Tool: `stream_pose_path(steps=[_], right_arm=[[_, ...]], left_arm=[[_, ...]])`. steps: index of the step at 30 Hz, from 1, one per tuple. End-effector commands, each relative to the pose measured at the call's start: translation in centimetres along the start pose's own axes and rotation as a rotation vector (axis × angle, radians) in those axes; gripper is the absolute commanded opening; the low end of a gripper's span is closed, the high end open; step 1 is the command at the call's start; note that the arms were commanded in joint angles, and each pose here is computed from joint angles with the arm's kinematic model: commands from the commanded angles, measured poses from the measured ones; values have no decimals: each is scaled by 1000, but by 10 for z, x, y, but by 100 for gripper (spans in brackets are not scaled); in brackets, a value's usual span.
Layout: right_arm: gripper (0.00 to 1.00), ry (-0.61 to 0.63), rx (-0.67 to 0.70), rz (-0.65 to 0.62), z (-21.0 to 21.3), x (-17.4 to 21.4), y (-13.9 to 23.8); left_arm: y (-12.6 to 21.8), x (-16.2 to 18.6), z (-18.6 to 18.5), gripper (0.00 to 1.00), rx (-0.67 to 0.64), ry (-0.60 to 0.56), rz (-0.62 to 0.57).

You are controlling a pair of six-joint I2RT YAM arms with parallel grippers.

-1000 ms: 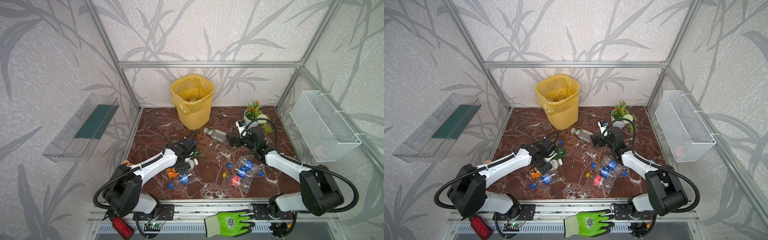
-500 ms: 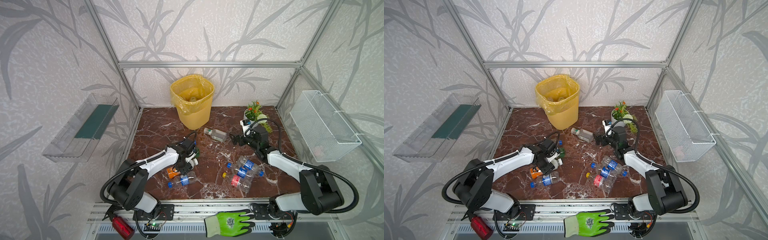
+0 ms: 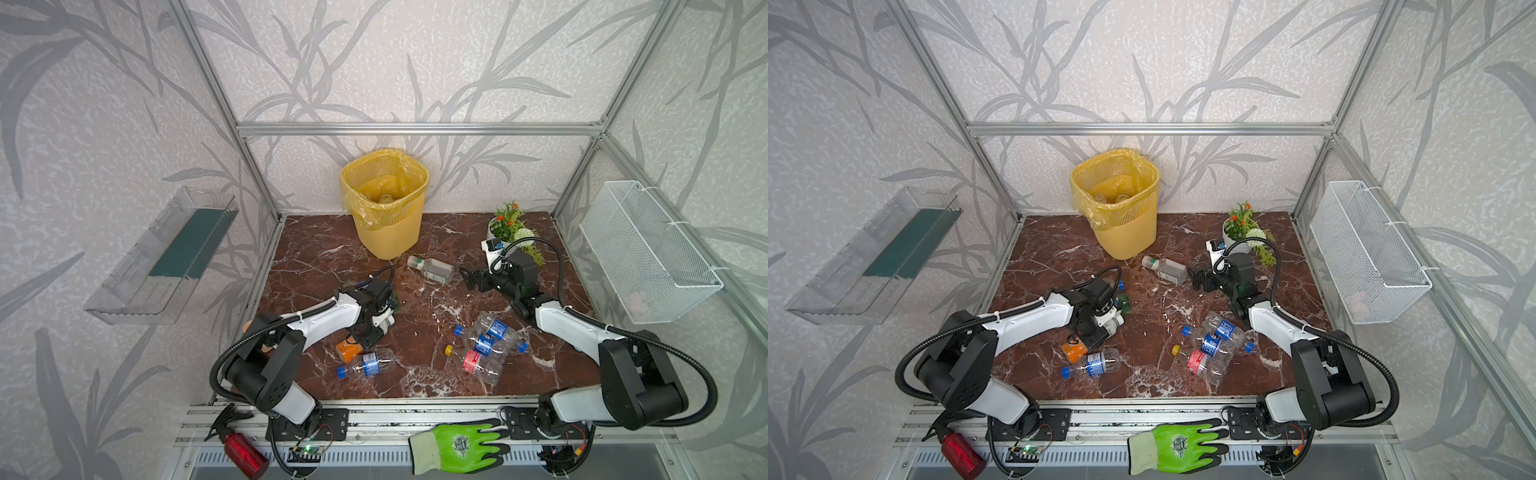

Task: Throw the plastic bottles in the bin
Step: 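Lower the left gripper and grasp the white milk-tea bottle, lifting it, then carry the white milk-tea bottle over the bin with the left gripper and release it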

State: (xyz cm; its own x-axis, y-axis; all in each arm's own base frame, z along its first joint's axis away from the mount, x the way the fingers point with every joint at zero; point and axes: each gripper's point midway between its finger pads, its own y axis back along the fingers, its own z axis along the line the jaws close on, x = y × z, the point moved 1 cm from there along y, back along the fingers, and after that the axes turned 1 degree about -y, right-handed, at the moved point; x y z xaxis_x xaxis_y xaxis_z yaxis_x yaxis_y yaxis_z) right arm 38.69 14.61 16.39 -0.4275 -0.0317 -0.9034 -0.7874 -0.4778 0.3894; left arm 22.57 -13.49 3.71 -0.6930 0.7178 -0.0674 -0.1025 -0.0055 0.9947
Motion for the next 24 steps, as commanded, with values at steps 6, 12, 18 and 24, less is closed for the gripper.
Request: stream_pose_path(steps=[6, 12, 18, 24], right_arm=[[98, -10, 21, -5, -5, 0, 1], [98, -7, 38, 2, -8, 1, 2], [98, -8, 55, 3, -10, 1, 5], [98, -8, 68, -3, -10, -2, 11]], left_arm=[[42, -25, -2, 54, 15, -25, -145], [93, -40, -1, 53, -7, -20, -325], [194, -63, 14, 53, -109, 49, -726], [339, -65, 35, 54, -278, 125, -1298]])
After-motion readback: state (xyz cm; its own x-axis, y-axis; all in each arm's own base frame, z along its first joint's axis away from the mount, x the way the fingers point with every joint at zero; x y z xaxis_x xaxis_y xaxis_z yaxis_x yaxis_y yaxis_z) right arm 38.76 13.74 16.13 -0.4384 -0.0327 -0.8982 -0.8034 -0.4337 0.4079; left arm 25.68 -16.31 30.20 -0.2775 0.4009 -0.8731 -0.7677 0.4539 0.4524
